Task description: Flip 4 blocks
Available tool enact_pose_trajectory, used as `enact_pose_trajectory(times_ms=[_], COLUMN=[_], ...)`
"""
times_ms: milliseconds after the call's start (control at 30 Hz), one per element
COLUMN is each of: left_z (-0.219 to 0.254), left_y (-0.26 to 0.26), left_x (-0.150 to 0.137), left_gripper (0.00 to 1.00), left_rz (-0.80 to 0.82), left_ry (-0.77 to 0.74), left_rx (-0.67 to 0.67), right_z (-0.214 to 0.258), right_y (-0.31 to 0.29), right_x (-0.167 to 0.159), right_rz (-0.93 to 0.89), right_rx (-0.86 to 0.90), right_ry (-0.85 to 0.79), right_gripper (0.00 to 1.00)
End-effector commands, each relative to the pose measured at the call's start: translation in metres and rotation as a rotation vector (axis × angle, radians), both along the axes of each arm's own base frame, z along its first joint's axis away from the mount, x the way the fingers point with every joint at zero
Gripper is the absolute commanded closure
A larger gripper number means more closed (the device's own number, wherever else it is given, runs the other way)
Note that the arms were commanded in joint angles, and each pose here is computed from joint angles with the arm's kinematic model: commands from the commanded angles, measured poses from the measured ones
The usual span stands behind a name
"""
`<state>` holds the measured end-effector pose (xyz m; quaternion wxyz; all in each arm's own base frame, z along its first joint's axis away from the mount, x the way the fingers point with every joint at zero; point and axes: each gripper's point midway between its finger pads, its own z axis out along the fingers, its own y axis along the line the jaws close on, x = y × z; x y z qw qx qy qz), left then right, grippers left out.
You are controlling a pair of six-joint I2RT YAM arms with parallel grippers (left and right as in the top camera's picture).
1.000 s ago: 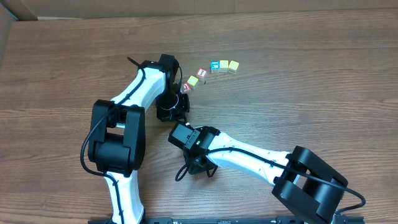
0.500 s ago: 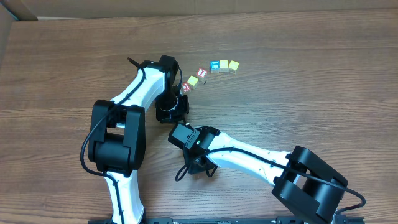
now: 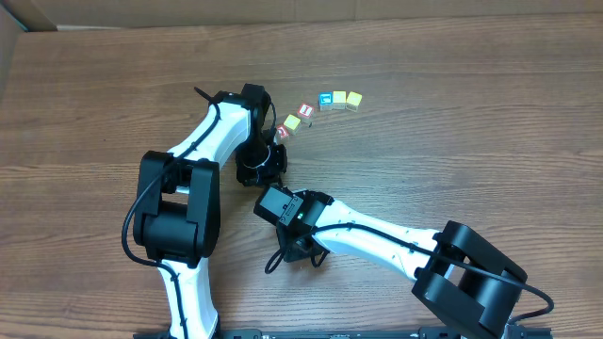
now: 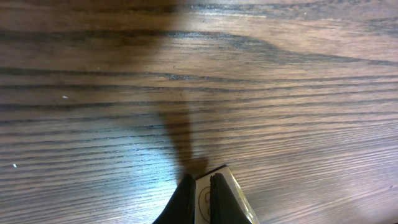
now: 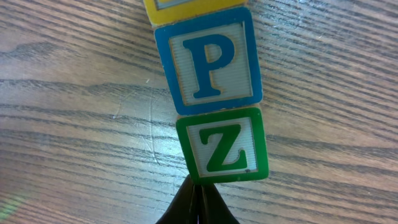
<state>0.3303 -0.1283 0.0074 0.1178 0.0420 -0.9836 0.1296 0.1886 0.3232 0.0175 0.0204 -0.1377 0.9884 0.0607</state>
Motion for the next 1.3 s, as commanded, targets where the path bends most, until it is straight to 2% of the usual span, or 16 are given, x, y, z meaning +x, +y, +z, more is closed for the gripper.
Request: enact_pose_trajectory(times_ms=[0,667,1267], left_z=[-0.001,-0.002,-0.003], left_y=[-0.005,-0.006,-0.017], left_x=[-0.002,0.003,0.006], left_gripper=[0.96,0.96,0.96], left_rz=[-0.023,-0.037,-0.063], left_ry=[0.011,-0.017,-0.042], left_rx=[-0.028,-0.037,-0.046], right_z=[0.002,0.002,0.003], right_y=[-0.002,0.000,0.002], right_x=[0.002,0.003,0.005], right_rz=[-0.008,-0.012,-0.113], right_rx=[0.003,0.010,0.021], right_ry=[-0.017,-0.019,-0.014], right_gripper=[0.96,0.96,0.96])
